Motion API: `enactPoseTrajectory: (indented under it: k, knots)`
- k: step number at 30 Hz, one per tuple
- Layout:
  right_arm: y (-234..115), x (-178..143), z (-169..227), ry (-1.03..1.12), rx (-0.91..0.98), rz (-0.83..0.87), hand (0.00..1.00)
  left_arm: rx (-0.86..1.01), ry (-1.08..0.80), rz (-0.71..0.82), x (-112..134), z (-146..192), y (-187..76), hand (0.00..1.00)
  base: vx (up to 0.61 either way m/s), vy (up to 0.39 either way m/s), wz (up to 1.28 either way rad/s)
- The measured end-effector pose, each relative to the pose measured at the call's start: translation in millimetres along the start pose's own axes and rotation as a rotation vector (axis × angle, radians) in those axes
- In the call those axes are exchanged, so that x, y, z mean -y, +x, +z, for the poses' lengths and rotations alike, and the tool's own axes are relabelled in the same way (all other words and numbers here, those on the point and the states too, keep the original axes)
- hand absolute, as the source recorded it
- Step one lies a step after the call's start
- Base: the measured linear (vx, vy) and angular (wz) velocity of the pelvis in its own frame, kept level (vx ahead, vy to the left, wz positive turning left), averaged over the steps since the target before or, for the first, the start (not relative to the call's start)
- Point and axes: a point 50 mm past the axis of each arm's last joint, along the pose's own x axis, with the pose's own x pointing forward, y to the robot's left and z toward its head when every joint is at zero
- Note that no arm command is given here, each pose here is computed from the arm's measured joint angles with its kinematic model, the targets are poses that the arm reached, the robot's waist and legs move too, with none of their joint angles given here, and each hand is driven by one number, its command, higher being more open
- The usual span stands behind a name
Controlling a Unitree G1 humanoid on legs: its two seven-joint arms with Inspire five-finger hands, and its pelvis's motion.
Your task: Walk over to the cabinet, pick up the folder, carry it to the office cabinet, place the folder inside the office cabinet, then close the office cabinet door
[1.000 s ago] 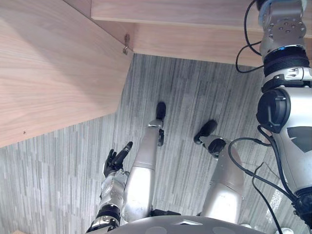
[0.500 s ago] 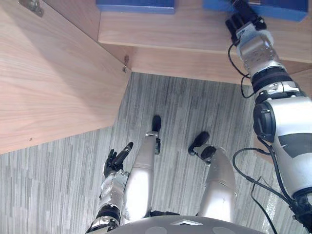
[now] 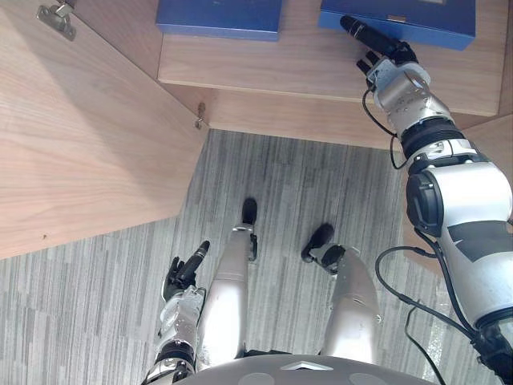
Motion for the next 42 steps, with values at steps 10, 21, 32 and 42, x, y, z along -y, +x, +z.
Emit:
enactPoseTrajectory:
  k: [10, 21, 32, 42]
  knots:
    - [2, 12, 6, -0.554, 0.039, 0.024, 1.0, -0.008, 0.038, -0.034, -3, 2, 0, 1.0, 0.05, 0.005, 0.08]
    - [1, 38, -14, -1.22, 0.071, 0.094, 1.0, -0.027, 0.102, -0.044, -13, 4, 2, 1.0, 0.02, 0.012, 0.0]
    - [-11, 85, -88, -1.514, -0.094, 0.2, 1.0, -0.125, 0.187, -0.011, -38, -20, -10, 1.0, 0.03, 0.004, 0.0]
    - [-26, 106, -129, -1.813, -0.176, 0.321, 1.0, -0.149, 0.327, -0.019, -51, -21, -13, 1.0, 0.01, 0.006, -0.01]
